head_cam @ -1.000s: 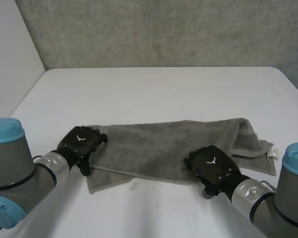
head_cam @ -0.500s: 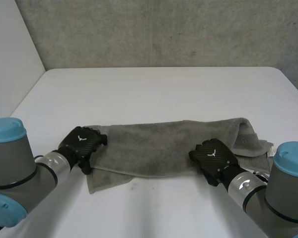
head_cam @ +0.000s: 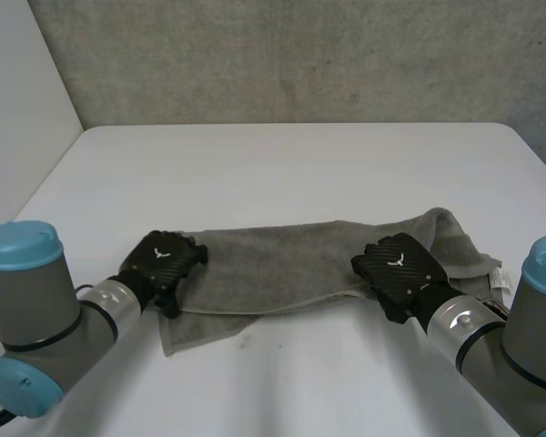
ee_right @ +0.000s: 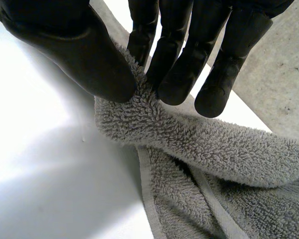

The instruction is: Fold the towel.

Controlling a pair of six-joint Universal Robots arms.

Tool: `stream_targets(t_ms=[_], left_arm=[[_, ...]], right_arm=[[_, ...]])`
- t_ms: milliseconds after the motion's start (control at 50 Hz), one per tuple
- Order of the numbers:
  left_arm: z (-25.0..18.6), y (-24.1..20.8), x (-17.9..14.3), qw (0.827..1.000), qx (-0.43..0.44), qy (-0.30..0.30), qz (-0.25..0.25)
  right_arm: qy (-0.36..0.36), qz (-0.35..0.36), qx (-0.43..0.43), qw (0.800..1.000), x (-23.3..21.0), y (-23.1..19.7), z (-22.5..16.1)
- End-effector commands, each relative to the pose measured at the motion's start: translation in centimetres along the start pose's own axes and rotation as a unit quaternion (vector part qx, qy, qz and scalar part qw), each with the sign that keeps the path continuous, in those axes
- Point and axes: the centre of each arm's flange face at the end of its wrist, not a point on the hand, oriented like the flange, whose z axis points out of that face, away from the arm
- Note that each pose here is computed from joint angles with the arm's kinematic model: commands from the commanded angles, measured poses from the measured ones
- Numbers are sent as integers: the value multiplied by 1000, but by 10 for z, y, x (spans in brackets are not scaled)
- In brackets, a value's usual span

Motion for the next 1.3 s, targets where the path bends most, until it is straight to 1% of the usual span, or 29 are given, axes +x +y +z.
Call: stream_targets(t_ms=[20, 120, 220, 360, 400, 460, 500, 620, 800, 840, 880, 900, 940, 1000, 1040, 1060, 1100, 1160, 1200, 1220, 1240, 1260, 1280, 1300], left_arm=[[5, 0, 11, 1000, 1, 16, 4], [7, 1, 15, 1000, 0, 22, 4], [8, 0, 17, 1000, 2, 24, 5], [10, -3, 15, 1000, 8, 22, 3], [12, -6, 13, 1000, 13, 19, -12], [13, -8, 12, 999, 17, 18, -22], [16, -13, 9, 999, 25, 15, -39], [21, -18, 6, 998, 33, 12, -46], [34, -11, 13, 998, 29, 24, -41], [39, -10, 12, 999, 29, 22, -40], [51, -13, 8, 998, 37, 17, -37], [51, -13, 7, 998, 37, 17, -37], [64, -25, -2, 998, 60, 6, -31], [71, -35, -7, 997, 76, 0, -28], [81, -58, -21, 994, 110, -15, -21], [81, -58, -21, 994, 110, -15, -21], [90, -84, -35, 988, 152, -32, -15], [93, -98, -43, 984, 173, -44, -18], [97, -126, -61, 973, 216, -78, -35], [97, -126, -61, 973, 216, -78, -35], [97, -143, -71, 964, 241, -97, -46], [95, -160, -81, 954, 270, -118, -56], [95, -160, -81, 954, 270, -118, -56], [92, -177, -91, 942, 300, -138, -65]], right_arm=[[8, 33, 17, 999, 7, -16, -9], [11, 56, 41, 998, 12, -28, -14], [7, 58, 64, 996, 14, -40, -21], [5, 58, 68, 996, 16, -49, -30], [5, 57, 69, 996, 17, -51, -31], [4, 57, 69, 996, 17, -52, -31], [6, 57, 71, 996, 18, -53, -31], [8, 54, 75, 996, 20, -56, -30], [19, 51, 83, 995, 33, -60, -20], [19, 51, 81, 995, 36, -58, -14], [22, 48, 81, 995, 44, -59, 4], [22, 48, 81, 995, 44, -59, 4], [30, 42, 88, 995, 55, -64, 24], [32, 37, 87, 995, 61, -65, 35], [34, 19, 88, 995, 71, -73, 55], [34, 19, 88, 995, 71, -73, 55], [47, 0, 104, 993, 86, -88, 69], [58, -4, 115, 992, 94, -96, 75], [82, -20, 153, 985, 107, -117, 83], [82, -20, 153, 985, 107, -117, 83], [99, -31, 188, 977, 116, -132, 86], [120, -47, 235, 963, 125, -150, 90], [120, -48, 235, 963, 125, -150, 90], [145, -67, 284, 945, 135, -167, 93]])
